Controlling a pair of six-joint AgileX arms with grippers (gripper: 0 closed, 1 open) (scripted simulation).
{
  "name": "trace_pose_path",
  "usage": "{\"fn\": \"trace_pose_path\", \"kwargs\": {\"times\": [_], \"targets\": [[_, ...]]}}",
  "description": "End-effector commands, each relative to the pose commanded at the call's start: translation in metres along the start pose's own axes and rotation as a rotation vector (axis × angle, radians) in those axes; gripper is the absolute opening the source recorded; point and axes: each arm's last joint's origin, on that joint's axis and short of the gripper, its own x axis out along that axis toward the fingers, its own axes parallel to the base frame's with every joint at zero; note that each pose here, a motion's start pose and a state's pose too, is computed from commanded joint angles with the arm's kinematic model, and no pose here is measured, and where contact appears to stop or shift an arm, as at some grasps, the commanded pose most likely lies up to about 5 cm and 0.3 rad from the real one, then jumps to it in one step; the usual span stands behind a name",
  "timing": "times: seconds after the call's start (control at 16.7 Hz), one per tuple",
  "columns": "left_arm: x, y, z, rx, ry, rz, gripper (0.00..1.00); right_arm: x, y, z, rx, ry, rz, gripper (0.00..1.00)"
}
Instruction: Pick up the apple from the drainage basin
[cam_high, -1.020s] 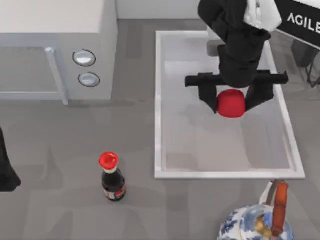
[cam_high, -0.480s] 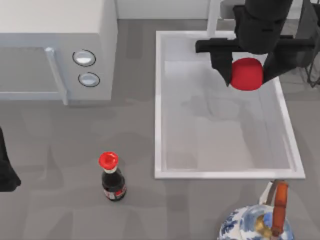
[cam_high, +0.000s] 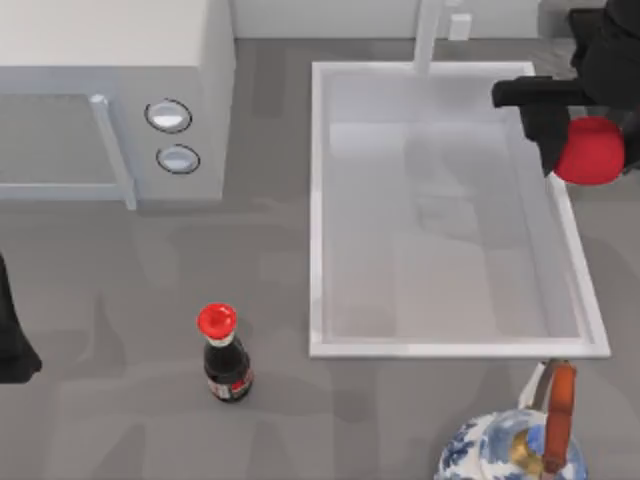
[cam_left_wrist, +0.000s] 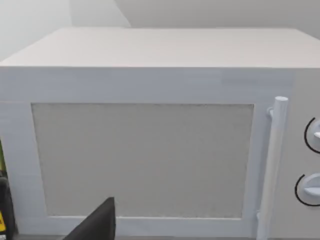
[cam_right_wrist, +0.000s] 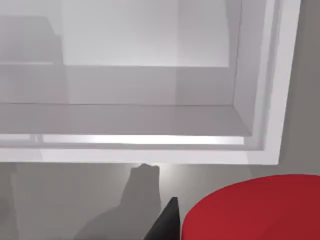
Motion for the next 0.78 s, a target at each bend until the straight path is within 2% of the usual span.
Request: {"fn": "trace_pose_path", "kwargs": {"times": [0.42, 0.6, 0.78], "targets": [[0.000, 0.000, 0.000, 0.000, 0.000, 0.000, 1.00, 0.017, -0.114, -0.074, 0.007, 0.066, -0.004, 0.00], [0.000, 0.000, 0.000, 0.000, 0.000, 0.000, 1.00, 0.019, -0.136, -0.098, 0.009, 0.054, 0.001, 0.00], [0.000, 0.000, 0.000, 0.000, 0.000, 0.000, 1.00, 0.019, -0.140, -0.102, 0.009, 0.050, 0.001, 0.00]]}}
